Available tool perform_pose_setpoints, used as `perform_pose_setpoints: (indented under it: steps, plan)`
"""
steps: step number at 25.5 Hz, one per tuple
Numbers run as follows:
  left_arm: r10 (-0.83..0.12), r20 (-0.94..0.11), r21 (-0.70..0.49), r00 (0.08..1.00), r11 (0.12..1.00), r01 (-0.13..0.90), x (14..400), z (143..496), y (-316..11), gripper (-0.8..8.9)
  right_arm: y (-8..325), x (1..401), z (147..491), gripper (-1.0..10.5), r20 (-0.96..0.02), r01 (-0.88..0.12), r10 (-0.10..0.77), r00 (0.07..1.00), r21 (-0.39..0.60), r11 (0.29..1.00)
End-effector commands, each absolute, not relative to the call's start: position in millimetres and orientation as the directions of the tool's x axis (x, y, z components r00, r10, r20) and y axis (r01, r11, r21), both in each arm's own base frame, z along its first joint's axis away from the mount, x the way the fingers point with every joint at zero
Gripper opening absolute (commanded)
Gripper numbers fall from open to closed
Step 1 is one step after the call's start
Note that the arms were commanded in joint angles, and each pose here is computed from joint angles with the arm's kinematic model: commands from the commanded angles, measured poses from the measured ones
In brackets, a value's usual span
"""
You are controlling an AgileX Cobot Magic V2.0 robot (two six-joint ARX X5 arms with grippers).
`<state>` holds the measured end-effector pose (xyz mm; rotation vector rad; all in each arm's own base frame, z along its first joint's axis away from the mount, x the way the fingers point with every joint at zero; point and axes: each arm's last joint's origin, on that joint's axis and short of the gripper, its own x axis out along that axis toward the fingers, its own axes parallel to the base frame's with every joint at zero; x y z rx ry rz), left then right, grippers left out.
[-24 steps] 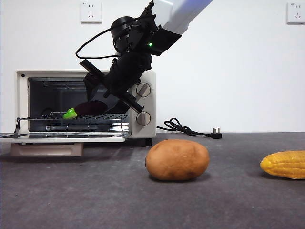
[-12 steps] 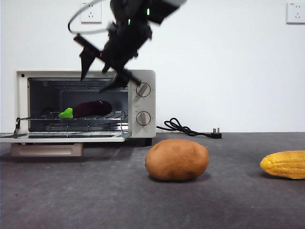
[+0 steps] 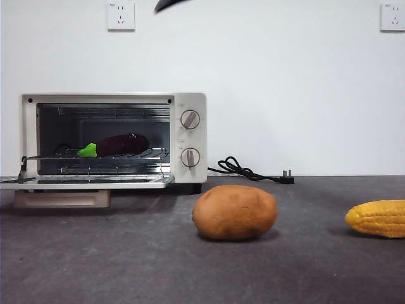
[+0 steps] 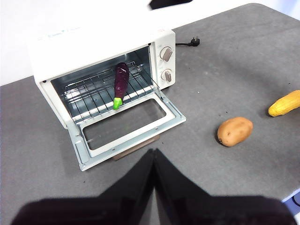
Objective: Take the eggplant from the table,put the eggplant in the oven
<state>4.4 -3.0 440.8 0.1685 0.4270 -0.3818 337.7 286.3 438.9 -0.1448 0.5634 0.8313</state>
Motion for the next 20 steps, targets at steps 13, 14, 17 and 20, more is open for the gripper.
perform_pose_setpoints:
  steps: [13,14,17,20]
  plan:
    - [-0.279,-0.438,0.115,0.855,0.926,0.361,7,440,-2,-0.06,254,296,481,2.5,-0.479,-0.804,0.741,0.471,0.113,0.584]
    - [-0.269,-0.438,0.121,0.858,0.928,0.353,7,440,-2,-0.06,254,296,481,2.5,-0.478,-0.805,0.743,0.469,0.115,0.582]
    - [-0.268,-0.438,0.125,0.858,0.927,0.353,7,440,-2,-0.06,254,296,481,2.5,-0.479,-0.801,0.743,0.467,0.127,0.585]
    - [-0.27,-0.437,0.126,0.858,0.926,0.355,7,440,-2,-0.06,251,294,484,2.5,-0.473,-0.797,0.744,0.472,0.13,0.589]
